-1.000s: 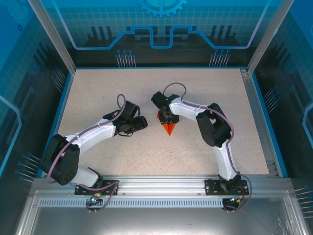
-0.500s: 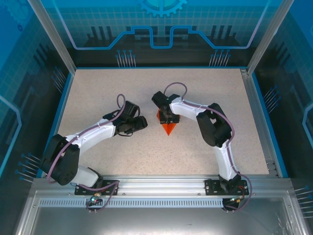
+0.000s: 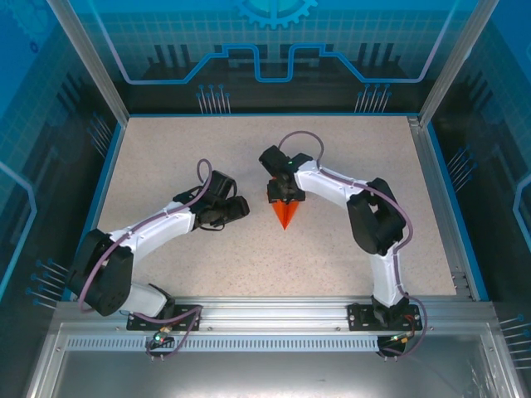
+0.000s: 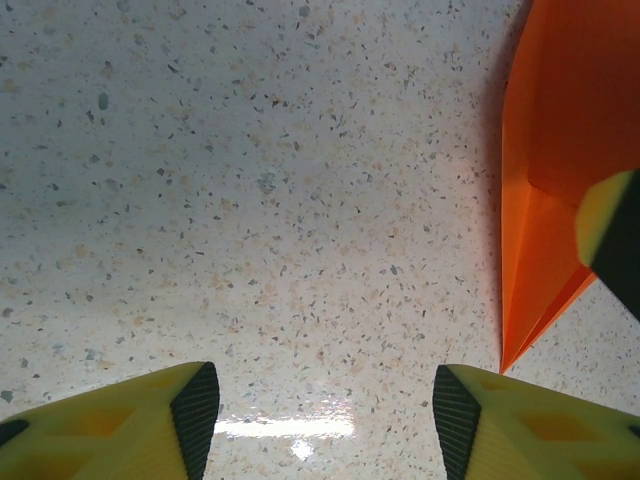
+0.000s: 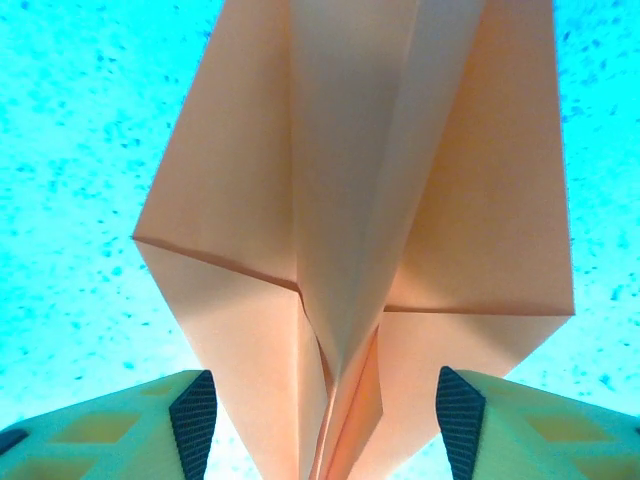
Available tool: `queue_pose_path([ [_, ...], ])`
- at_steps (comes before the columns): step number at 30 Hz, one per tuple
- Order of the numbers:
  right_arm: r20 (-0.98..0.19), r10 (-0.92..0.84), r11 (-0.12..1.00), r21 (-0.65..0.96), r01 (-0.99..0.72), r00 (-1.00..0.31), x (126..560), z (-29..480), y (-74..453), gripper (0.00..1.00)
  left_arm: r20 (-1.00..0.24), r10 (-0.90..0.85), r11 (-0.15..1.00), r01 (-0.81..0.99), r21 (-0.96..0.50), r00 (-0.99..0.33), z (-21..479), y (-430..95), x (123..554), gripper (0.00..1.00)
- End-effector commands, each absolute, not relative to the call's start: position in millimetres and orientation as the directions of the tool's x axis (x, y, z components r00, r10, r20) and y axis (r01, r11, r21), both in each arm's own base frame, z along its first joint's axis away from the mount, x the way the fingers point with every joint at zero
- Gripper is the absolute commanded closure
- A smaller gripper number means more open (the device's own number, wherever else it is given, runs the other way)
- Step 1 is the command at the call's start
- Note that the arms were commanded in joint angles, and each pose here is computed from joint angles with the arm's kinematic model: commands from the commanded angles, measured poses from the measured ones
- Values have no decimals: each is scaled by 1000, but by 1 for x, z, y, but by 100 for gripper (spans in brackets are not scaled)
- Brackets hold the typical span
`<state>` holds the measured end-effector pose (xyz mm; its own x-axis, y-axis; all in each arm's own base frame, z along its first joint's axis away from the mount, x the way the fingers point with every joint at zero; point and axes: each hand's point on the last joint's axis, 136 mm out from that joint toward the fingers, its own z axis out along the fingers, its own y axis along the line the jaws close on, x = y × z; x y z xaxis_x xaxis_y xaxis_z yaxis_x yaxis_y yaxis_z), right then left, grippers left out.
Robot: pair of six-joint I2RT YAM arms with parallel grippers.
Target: Fold a paper plane with a square sheet of paper (pick it up from the middle)
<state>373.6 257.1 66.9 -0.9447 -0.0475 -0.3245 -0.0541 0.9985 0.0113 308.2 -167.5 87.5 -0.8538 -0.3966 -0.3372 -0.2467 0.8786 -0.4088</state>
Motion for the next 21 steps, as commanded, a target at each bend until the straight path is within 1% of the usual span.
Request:
queue_pose_path([
  [1,-376,-59,998,7,-67,-925,372,101,250,36,-371,-391,889,-240,-390,-843,97,-159,308,37],
  [4,-489,-62,998,-5,-69,-870,372,140,237,35,-412,-390,895,-233,-381,-823,105,-152,309,35],
  [7,-644,-51,998,-48,-26,-763,370,190,205,32,-493,-390,907,-231,-353,-777,121,-137,311,27],
  [8,-690,-49,997,-74,3,-722,369,204,190,31,-531,-390,912,-238,-334,-753,127,-129,311,23],
  [9,-739,-39,995,-94,46,-673,368,221,171,31,-572,-386,918,-242,-313,-724,134,-119,312,16],
  [11,-803,-34,982,-139,131,-595,366,238,135,29,-655,-370,929,-263,-261,-659,149,-98,315,4],
  [12,-825,-32,972,-158,176,-564,366,241,114,27,-698,-355,933,-282,-223,-622,155,-85,317,1],
  [15,-862,-54,951,-199,238,-504,366,236,64,26,-796,-316,918,-378,-119,-516,174,-40,322,1],
  [16,-873,-60,951,-198,239,-484,367,235,53,24,-819,-302,914,-393,-102,-488,178,-29,325,1],
  [17,-870,-75,949,-212,232,-488,367,221,40,21,-838,-281,910,-406,-79,-468,180,-18,328,1],
  [20,-847,-63,944,-222,243,-528,365,179,6,20,-870,-211,904,-428,-1,-445,181,10,339,1],
  [21,-827,-60,951,-218,219,-559,365,165,0,20,-877,-186,905,-425,22,-442,178,16,343,1],
])
